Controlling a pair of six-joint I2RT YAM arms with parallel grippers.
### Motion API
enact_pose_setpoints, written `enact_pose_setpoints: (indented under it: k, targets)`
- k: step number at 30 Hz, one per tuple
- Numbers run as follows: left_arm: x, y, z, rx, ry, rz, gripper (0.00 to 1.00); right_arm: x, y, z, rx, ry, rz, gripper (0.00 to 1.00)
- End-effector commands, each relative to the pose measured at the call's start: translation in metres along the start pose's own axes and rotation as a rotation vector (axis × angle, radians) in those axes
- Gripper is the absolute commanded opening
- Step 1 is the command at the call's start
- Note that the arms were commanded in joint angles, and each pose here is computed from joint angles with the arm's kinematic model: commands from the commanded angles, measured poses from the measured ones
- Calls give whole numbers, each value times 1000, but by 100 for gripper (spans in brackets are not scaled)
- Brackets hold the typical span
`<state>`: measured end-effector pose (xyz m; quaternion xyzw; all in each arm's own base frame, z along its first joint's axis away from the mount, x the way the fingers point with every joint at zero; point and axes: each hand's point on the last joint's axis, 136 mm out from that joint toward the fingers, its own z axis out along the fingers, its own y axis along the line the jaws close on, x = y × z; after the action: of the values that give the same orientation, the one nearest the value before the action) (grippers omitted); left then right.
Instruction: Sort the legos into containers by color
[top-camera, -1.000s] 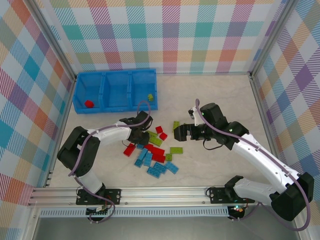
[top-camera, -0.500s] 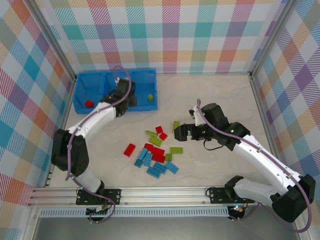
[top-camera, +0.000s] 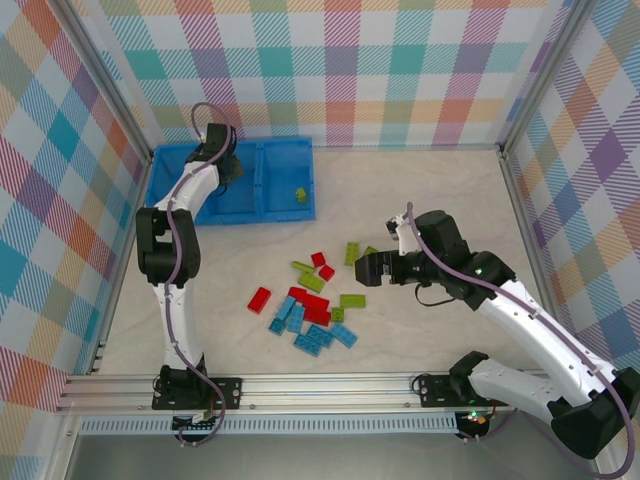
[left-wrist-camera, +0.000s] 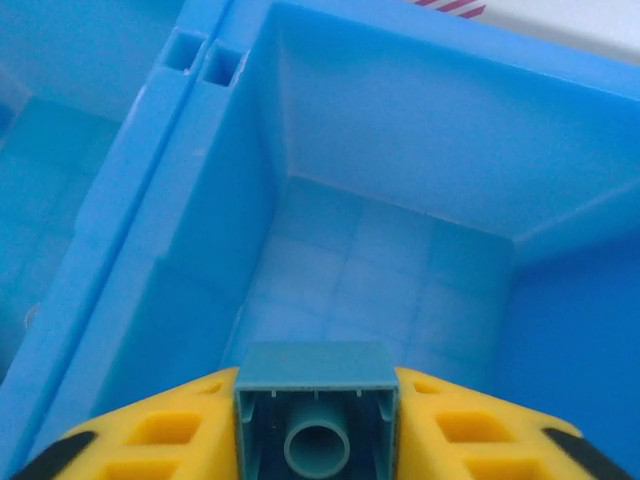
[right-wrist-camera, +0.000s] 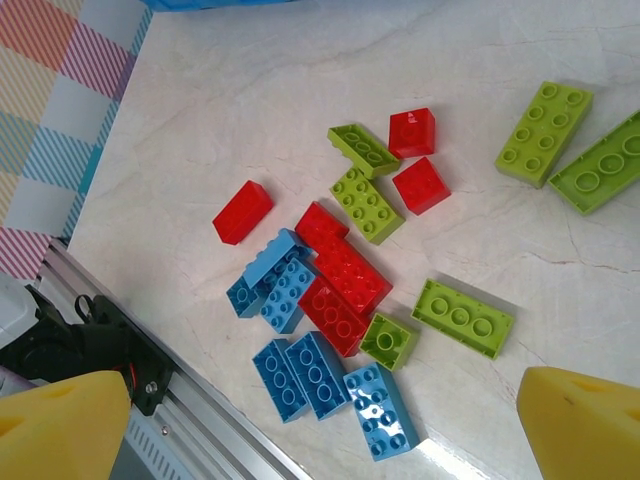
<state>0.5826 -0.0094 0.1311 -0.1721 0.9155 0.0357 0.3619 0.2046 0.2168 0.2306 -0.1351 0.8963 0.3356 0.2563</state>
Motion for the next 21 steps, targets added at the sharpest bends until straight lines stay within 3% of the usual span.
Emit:
enact_pose_setpoints:
  k: [1, 4, 7, 10, 14, 17, 21]
  targets:
    - [-12, -8, -17, 46, 2, 1, 47, 2, -3, -2, 17, -3, 21, 100]
    - [-18, -13, -33, 95, -22, -16, 51, 0, -6, 1, 34, -8, 32, 100]
    - [-25, -19, -64, 171, -61, -48, 52, -5, -27, 5, 146, -35, 87, 100]
    - [-30, -26, -113, 287, -110, -87, 52, -10, -57, 9, 300, -74, 177, 100]
    - [-19, -49, -205, 498, -224, -86, 52, -19, -83, 29, 411, -112, 252, 100]
    - [15, -73, -276, 650, -280, 13, 52, -25, -101, 52, 493, -90, 290, 100]
    - [77, -94, -367, 830, -369, 292, 52, -36, -124, 86, 544, -87, 342, 95]
